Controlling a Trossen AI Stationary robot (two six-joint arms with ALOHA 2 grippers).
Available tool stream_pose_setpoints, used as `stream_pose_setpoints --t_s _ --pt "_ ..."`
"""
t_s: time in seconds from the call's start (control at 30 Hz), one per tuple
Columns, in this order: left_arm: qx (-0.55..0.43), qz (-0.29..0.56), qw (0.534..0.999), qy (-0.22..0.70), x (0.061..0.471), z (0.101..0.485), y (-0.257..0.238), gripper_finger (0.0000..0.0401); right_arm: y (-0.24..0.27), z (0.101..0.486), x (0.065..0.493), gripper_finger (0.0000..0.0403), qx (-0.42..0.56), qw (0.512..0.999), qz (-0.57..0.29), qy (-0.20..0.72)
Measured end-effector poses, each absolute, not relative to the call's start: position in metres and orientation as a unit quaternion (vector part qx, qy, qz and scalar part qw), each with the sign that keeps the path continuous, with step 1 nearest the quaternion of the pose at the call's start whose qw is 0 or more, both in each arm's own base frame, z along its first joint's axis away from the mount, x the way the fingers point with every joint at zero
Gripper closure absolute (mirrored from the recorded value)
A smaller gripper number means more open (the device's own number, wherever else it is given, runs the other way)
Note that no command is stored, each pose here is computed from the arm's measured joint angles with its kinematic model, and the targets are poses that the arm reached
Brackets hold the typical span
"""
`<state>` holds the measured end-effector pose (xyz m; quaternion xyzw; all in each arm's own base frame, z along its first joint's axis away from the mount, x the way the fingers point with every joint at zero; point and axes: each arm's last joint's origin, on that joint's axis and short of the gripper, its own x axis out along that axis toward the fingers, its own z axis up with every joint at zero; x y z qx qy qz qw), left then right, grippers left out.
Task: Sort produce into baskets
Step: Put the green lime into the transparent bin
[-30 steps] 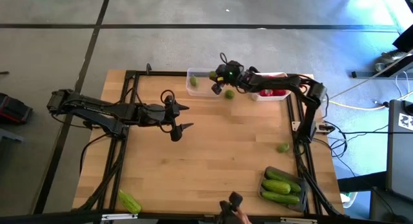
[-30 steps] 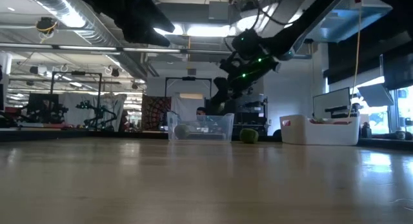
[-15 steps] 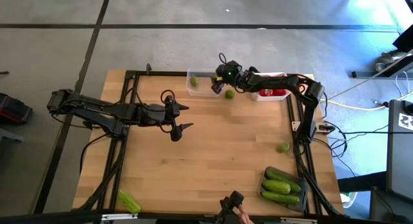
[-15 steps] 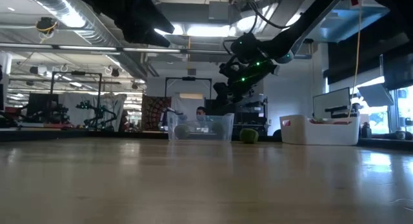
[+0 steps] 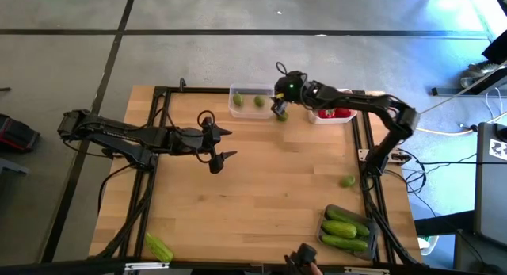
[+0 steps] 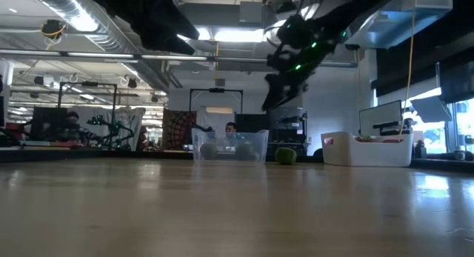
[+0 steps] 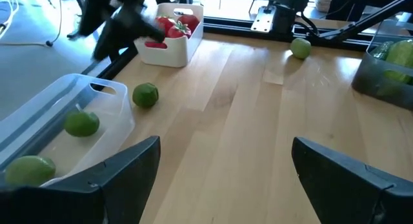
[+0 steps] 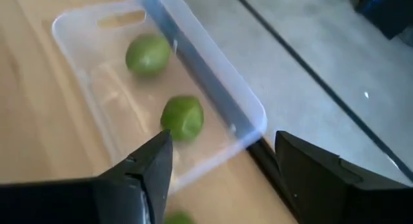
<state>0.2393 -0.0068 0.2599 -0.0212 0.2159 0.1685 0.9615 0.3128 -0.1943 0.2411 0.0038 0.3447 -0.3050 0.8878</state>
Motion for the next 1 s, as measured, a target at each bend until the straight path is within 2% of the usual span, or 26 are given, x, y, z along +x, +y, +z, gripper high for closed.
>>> stream_pose_setpoints --t_s 0.2,0.43,0.53,0.8,1.0 --pt "-0.020 0.169 0.960 0.222 0.239 0.259 -0.007 0.0054 -0.179 0.255 0.289 0.0164 0.029 0.872 -0.271 0.406" --pt "-0.020 0.170 0.960 0.221 0.239 0.259 -0.006 0.0054 -0.175 0.233 0.286 0.0163 0.058 0.862 -0.261 0.430" --pt "-0.020 0.170 0.960 0.221 0.239 0.259 -0.006 0.0054 -0.176 0.225 0.287 0.0150 0.076 0.863 -0.259 0.428" --pt "-0.020 0.170 0.960 0.220 0.239 0.259 -0.006 0.0054 -0.182 0.191 0.298 0.0083 0.090 0.844 -0.248 0.466" --pt "-0.022 0.170 0.960 0.220 0.239 0.259 -0.006 0.0054 -0.186 0.171 0.303 0.0082 0.091 0.833 -0.249 0.485"
